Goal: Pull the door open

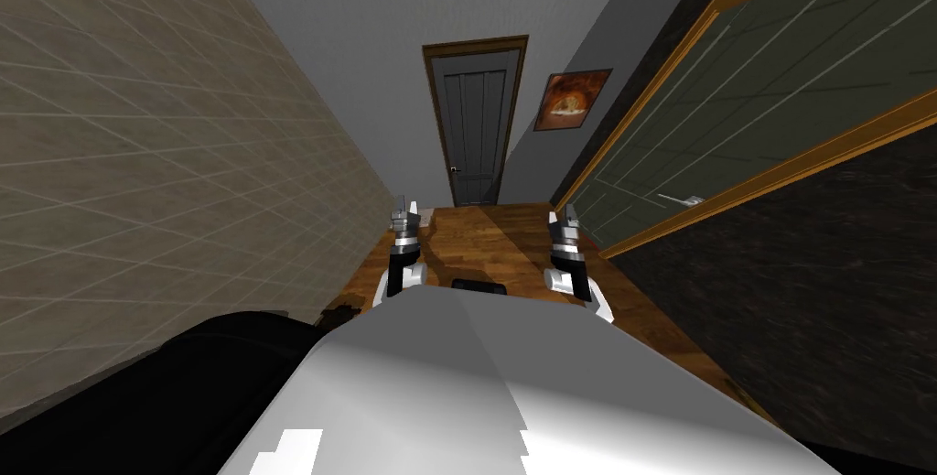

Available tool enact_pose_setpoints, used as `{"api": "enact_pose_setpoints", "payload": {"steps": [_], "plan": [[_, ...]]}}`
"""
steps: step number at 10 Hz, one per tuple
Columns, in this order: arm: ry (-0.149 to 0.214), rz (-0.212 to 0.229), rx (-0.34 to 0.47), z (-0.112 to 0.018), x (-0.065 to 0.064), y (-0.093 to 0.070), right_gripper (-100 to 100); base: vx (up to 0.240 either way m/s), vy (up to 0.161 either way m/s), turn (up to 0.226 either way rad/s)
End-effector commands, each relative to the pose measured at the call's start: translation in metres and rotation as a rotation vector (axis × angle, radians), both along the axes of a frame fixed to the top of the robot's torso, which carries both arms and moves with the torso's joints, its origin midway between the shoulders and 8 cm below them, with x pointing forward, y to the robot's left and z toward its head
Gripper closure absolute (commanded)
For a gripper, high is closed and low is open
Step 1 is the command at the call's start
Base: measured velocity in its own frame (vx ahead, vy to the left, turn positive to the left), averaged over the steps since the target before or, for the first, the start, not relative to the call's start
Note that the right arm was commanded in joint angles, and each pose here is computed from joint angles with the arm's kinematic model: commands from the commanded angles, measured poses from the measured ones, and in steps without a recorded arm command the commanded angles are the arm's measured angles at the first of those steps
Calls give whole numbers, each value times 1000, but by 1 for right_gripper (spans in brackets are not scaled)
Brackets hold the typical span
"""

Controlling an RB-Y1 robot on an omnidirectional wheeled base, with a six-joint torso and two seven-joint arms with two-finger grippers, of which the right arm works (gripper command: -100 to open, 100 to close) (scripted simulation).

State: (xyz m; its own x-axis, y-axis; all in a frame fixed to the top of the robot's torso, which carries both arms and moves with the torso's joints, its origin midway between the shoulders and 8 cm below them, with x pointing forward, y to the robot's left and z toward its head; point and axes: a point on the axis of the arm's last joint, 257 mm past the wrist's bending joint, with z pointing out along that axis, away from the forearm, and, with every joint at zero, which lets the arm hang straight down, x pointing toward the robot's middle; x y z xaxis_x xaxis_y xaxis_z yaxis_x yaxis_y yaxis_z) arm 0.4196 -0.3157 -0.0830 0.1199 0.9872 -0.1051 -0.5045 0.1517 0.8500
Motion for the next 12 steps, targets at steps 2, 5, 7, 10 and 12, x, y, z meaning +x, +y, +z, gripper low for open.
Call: {"api": "enact_pose_setpoints", "payload": {"steps": [2, 5, 7, 10, 12], "plan": [[18, -3, -4, -11, 5, -4, -100, 173, -49, -109], [39, -7, -10, -25, 12, -7, -100, 146, -48, -112], [53, -9, -13, -34, 16, -9, -100, 164, -49, -113], [76, -13, -16, -48, 23, -11, -100, 213, -2, -103], [91, -16, -19, -57, 27, -13, -100, 201, 21, -105]]}}
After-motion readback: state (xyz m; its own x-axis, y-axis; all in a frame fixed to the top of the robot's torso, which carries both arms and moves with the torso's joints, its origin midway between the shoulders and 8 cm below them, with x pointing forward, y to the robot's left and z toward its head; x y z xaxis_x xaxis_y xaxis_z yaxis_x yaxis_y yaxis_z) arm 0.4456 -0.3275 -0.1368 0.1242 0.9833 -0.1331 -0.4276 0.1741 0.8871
